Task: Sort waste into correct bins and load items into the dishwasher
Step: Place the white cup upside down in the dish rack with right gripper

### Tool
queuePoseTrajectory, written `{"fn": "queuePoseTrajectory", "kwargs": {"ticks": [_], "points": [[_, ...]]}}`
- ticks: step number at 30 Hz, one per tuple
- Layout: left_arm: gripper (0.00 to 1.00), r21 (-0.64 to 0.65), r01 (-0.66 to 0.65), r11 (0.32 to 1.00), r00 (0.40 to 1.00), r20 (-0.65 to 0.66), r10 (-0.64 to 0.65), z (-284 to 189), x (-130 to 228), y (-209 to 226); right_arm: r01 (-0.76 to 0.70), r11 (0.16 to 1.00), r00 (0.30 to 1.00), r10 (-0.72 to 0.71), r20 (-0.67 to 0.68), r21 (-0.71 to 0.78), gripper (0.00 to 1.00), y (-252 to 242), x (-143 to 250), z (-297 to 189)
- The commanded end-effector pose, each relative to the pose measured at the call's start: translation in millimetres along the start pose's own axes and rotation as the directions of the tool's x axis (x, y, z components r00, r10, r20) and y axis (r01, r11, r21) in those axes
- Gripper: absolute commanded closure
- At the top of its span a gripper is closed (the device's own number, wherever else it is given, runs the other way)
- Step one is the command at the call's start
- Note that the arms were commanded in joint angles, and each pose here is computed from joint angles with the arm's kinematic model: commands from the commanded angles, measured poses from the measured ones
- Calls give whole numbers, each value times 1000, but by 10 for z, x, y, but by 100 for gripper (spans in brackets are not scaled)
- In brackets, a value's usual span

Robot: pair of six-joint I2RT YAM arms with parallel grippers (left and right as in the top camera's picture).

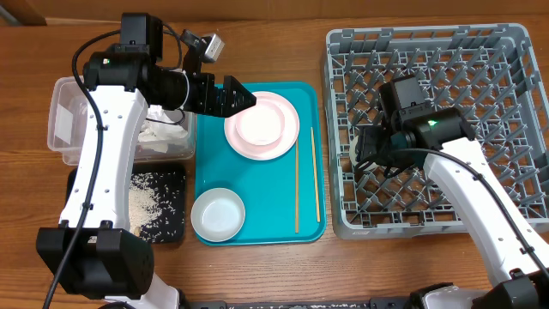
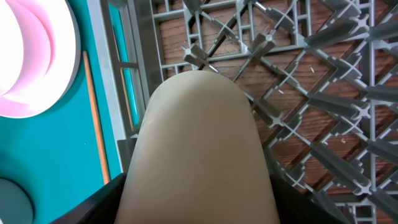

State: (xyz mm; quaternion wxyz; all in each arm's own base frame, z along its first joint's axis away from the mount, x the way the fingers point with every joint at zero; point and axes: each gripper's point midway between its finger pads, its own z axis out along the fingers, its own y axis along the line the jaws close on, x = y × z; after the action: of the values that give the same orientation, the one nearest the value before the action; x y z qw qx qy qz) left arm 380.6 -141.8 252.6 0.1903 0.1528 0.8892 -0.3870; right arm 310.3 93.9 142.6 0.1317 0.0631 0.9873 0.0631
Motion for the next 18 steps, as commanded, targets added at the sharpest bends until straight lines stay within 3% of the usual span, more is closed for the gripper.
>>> {"fn": "queuePoseTrajectory", "kwargs": {"ticks": [1, 9, 14, 18], "points": [[0, -6, -7, 1000, 1000, 0, 7, -10, 4, -37, 4, 1000, 1000, -4, 7, 7, 59, -8, 1, 40], [0, -2, -11, 1000, 1000, -7, 11, 13, 15, -63, 4, 1000, 1000, -4, 6, 7, 53, -28, 38, 156], [0, -2, -11, 1000, 1000, -8, 11, 15, 17, -66, 4, 1000, 1000, -4, 2, 9, 36, -31, 47, 156], [0, -1, -12, 1000, 1000, -9, 12, 17, 17, -68, 4, 1000, 1000, -4, -4, 11, 30, -37, 62, 156]]}}
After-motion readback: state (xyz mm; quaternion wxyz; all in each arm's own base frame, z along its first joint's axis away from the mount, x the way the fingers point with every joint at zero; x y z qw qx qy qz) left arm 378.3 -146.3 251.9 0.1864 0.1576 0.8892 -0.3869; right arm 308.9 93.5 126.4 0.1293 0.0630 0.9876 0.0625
